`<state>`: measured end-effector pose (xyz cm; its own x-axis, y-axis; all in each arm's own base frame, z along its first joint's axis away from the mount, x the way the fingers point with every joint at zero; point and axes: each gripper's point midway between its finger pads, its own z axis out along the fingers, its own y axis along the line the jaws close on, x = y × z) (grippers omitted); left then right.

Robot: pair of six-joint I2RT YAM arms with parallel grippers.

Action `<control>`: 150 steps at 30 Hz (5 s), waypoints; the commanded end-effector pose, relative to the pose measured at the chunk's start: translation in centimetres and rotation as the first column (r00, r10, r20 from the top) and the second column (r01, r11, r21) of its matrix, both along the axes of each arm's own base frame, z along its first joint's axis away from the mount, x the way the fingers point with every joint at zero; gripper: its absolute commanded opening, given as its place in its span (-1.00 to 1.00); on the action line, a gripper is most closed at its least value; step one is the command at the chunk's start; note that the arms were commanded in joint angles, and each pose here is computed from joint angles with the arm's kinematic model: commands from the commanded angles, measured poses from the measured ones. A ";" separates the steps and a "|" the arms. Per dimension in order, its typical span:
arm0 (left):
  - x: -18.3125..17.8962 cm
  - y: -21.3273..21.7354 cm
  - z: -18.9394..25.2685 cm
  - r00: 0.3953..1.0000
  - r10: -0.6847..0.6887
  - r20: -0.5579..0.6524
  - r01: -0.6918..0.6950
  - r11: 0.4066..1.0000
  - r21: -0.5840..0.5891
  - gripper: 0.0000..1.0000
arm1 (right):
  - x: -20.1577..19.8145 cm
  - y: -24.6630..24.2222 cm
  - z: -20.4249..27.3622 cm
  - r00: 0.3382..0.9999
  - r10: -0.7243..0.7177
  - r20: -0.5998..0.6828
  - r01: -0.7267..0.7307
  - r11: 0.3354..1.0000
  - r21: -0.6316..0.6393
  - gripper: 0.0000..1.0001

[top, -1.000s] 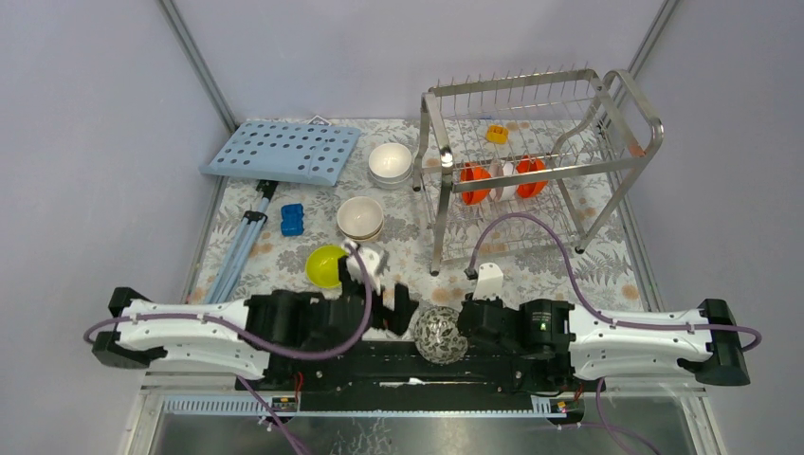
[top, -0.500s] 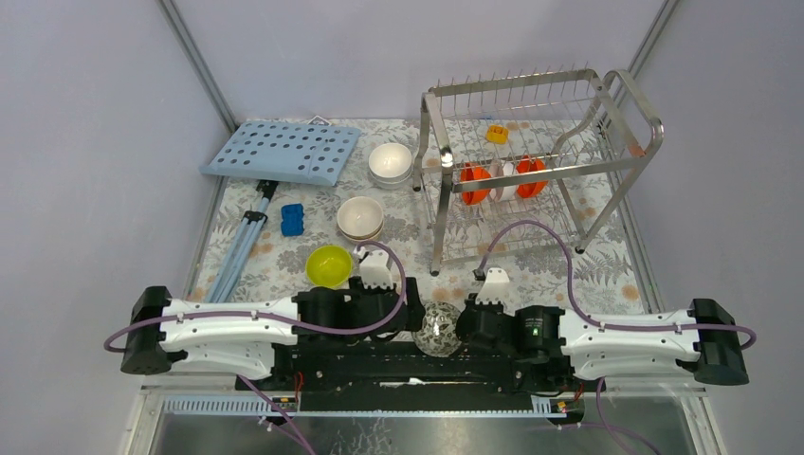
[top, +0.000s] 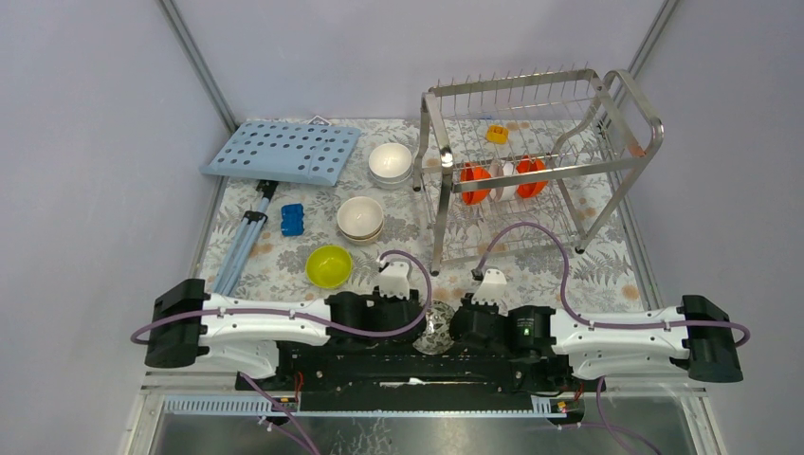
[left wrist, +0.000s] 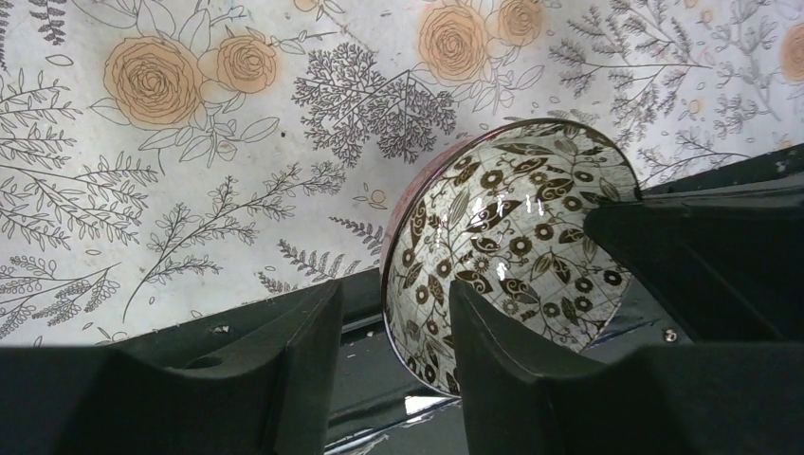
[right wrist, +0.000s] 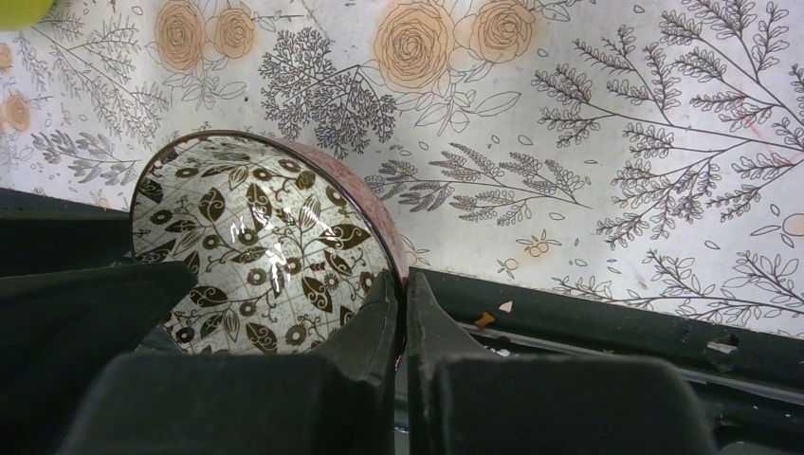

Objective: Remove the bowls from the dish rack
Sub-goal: Place the bowl at the center of the board, then adjust the dish rack at the center of the board.

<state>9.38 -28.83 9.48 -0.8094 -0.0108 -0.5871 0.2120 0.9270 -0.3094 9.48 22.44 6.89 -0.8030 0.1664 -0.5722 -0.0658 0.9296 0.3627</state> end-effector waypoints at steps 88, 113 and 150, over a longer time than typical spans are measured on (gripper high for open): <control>10.8 1.0 19.1 0.782 0.063 0.620 0.261 0.871 -0.417 0.76 | 2.2 -2.6 14.5 0.812 0.218 0.542 -0.351 0.924 0.153 0.54; 18.7 -9.6 17.2 0.692 -0.091 0.716 0.361 0.902 -0.234 -0.30 | 3.0 -4.7 19.2 0.802 0.123 0.585 -0.298 0.931 0.212 0.52; 19.7 -18.1 16.2 0.792 -0.082 0.605 0.436 0.770 -0.466 -1.00 | 6.3 -9.4 19.5 0.800 -0.118 0.588 0.024 0.986 0.166 0.55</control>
